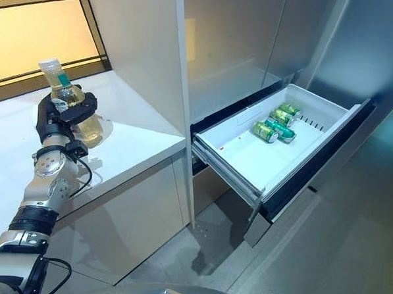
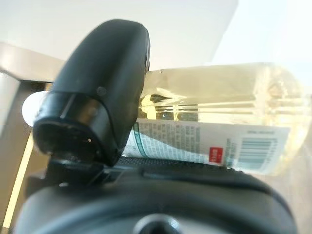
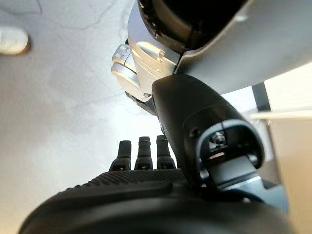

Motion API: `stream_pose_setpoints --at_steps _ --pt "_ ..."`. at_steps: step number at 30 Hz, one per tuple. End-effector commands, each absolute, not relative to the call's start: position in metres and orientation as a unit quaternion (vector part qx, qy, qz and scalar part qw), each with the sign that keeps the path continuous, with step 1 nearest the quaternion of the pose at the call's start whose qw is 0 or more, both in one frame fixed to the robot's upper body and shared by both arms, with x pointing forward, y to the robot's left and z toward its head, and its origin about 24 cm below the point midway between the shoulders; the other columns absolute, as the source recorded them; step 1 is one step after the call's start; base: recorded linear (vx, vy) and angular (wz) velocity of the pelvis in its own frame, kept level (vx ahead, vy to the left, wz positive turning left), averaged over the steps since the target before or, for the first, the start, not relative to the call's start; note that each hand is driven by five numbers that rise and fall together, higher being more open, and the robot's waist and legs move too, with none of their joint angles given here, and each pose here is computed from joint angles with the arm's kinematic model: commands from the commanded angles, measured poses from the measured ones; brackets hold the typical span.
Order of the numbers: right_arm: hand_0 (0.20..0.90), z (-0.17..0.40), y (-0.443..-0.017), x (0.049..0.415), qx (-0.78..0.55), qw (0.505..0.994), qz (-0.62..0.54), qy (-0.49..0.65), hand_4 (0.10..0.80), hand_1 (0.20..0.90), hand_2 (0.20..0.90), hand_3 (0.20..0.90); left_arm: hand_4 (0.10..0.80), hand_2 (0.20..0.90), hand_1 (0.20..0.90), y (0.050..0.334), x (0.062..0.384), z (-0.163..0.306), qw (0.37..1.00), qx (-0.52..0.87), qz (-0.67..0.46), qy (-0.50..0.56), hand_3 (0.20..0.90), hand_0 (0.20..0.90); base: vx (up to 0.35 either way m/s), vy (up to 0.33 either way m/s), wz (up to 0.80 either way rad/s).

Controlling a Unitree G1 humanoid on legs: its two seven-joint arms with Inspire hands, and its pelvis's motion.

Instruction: Put drinks into fridge and close the fridge

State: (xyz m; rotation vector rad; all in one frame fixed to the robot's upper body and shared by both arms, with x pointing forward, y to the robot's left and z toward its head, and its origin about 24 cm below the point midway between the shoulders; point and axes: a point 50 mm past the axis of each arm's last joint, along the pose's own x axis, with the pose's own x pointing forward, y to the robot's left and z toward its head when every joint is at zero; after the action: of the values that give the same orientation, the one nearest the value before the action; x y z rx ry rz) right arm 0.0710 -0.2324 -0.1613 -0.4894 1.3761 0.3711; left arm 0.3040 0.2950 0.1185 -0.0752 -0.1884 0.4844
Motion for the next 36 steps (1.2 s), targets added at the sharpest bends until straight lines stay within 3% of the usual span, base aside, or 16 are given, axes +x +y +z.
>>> stream_pose_setpoints --at_steps 1,8,16,28,36 --pt "0.9 -0.145 -0.198 0.135 -0.23 0.792 0.246 0.509 0.8 0.9 0.9 0.9 0.1 0.3 0.3 0.258 0.31 0.252 0.914 -0.05 0.133 -0.381 0.2 0.3 -0.036 0.001 0.04" --pt "0.9 -0.106 -0.157 0.192 -0.256 0.844 0.299 0.366 0.8 0.9 0.9 0.9 0.1 0.3 0.3 0.23 0.299 0.267 0.898 -0.069 0.071 -0.428 0.2 0.3 -0.043 0.007 0.04" --pt "0.9 -0.093 -0.137 0.189 -0.249 0.873 0.329 0.259 0.8 0.9 0.9 0.9 0.1 0.3 0.3 0.228 0.289 0.282 0.886 -0.07 0.035 -0.456 0.2 0.3 -0.04 0.028 0.06" --pt "0.9 -0.007 -0.107 0.217 -0.202 0.89 0.398 0.095 0.8 0.9 0.9 0.9 0.1 0.3 0.3 0.206 0.259 0.283 0.863 -0.06 -0.056 -0.499 0.2 0.3 -0.05 0.001 0.01" --pt "0.9 0.048 -0.121 0.23 -0.116 0.884 0.452 0.017 0.8 0.9 0.9 0.9 0.1 0.3 0.3 0.2 0.238 0.276 0.844 -0.059 -0.125 -0.518 0.2 0.3 -0.032 0.002 0.01"
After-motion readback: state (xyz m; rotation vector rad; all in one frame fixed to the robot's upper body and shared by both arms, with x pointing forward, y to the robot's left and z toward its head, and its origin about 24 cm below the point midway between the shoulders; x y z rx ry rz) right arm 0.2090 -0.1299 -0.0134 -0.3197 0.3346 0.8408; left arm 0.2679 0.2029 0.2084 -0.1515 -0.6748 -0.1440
